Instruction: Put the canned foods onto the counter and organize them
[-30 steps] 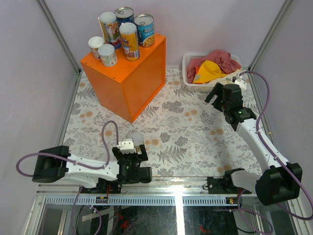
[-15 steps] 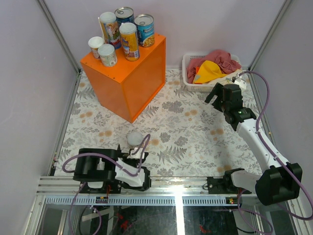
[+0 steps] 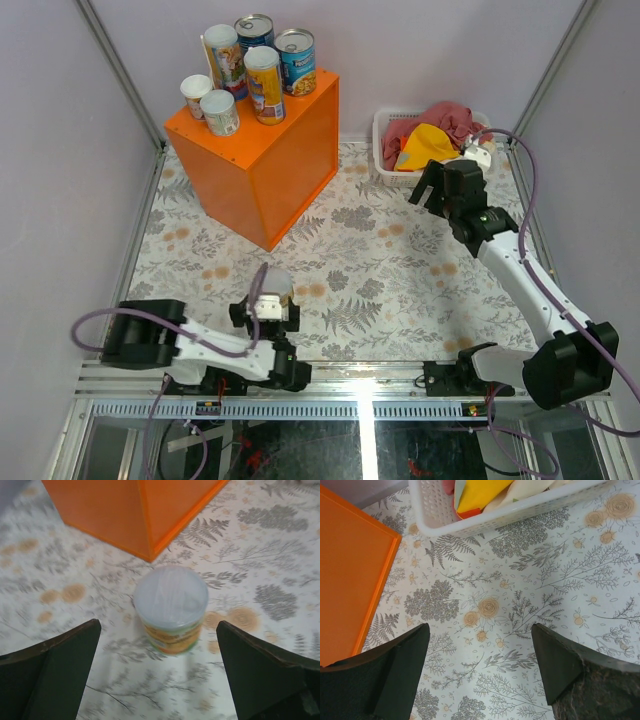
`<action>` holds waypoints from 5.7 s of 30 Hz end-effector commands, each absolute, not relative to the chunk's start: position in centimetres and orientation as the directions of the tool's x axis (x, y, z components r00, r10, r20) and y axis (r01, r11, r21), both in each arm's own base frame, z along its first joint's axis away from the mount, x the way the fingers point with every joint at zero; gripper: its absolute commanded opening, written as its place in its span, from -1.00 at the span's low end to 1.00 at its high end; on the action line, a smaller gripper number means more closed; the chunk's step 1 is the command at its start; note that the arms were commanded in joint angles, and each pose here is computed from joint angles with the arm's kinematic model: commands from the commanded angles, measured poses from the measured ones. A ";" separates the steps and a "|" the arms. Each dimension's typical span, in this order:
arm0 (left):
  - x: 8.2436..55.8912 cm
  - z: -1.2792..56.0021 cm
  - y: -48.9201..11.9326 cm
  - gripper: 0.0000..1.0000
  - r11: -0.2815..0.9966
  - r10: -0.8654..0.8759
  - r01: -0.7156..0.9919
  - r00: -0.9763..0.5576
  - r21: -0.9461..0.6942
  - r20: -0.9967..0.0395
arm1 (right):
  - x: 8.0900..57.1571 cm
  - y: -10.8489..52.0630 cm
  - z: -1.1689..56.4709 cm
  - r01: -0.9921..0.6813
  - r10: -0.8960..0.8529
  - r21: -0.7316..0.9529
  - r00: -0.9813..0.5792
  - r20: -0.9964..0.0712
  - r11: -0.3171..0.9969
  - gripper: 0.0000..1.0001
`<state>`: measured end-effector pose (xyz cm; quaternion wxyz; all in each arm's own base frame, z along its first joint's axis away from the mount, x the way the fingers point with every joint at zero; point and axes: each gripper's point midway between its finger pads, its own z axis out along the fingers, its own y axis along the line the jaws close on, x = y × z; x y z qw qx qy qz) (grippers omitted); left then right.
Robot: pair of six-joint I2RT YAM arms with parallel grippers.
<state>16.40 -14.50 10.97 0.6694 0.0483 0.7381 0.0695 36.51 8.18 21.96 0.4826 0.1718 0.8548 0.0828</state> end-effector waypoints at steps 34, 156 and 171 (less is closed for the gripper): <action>21.3 7.8 -15.9 0.99 0.989 -0.151 -0.041 -0.252 -0.145 -0.956 | 37.2 9.2 24.5 0.159 0.291 0.245 -0.452 -0.843 0.956 0.80; 43.8 48.6 -10.7 -1.00 0.971 -0.240 -0.025 -0.042 -0.239 -0.970 | 36.8 9.6 25.4 0.134 0.332 0.304 -0.409 -0.850 0.943 0.81; 44.0 47.7 -10.1 -0.91 0.971 -0.233 -0.058 -0.053 -0.230 -0.971 | 37.2 9.7 25.0 0.137 0.331 0.301 -0.414 -0.848 0.944 0.80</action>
